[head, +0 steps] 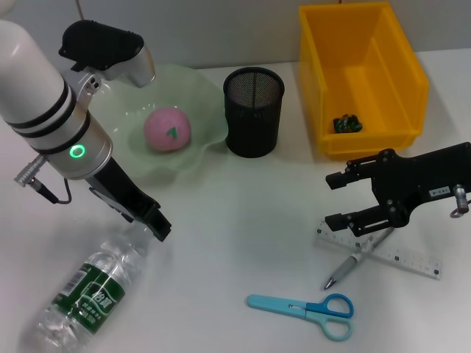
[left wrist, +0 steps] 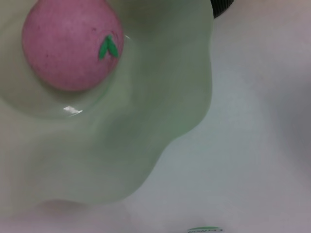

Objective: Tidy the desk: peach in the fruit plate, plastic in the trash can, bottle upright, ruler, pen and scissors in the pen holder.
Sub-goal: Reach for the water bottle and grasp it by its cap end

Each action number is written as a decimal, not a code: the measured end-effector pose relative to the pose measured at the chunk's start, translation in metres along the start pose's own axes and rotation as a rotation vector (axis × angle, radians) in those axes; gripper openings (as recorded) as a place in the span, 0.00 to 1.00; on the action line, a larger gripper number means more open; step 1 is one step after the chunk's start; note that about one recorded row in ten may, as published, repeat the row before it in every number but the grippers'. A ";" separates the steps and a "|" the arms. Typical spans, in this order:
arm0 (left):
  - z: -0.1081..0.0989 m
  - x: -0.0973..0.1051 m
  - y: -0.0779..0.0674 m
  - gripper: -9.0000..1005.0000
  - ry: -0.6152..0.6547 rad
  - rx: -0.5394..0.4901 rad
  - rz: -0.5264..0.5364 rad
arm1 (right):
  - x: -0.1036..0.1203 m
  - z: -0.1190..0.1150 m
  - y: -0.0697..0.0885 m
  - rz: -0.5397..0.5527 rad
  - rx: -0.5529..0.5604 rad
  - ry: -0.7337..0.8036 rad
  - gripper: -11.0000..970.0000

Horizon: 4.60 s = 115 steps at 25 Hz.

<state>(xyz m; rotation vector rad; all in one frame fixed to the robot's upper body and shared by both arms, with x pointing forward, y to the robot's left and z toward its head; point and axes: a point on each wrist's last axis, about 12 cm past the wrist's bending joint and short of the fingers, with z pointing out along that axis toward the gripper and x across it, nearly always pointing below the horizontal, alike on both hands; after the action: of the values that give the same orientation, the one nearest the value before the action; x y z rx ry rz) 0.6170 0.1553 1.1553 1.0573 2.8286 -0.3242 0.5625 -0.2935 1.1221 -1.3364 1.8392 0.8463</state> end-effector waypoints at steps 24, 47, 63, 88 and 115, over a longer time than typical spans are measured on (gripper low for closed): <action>-0.025 -0.006 0.006 0.67 -0.105 -0.015 -0.007 | 0.001 0.000 0.001 0.004 0.000 0.000 0.77; -0.076 0.020 0.031 0.66 -0.934 0.578 -0.004 | 0.001 -0.002 0.000 0.002 0.004 0.003 0.77; -0.015 0.027 0.034 0.66 -1.258 0.123 0.274 | 0.004 -0.004 0.000 0.018 0.010 0.006 0.77; -0.007 0.077 0.082 0.66 -1.605 -0.667 -0.027 | 0.007 -0.007 0.001 0.053 0.017 0.022 0.77; -0.106 0.029 -0.039 0.71 -0.795 -0.172 -0.173 | 0.004 -0.006 0.000 0.052 0.017 0.023 0.77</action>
<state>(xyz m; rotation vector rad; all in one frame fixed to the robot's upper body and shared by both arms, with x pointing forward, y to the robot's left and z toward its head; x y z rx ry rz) 0.5670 0.1704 1.2598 0.4853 2.1707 -0.3957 0.5610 -0.3004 1.1220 -1.2979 1.9016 0.8440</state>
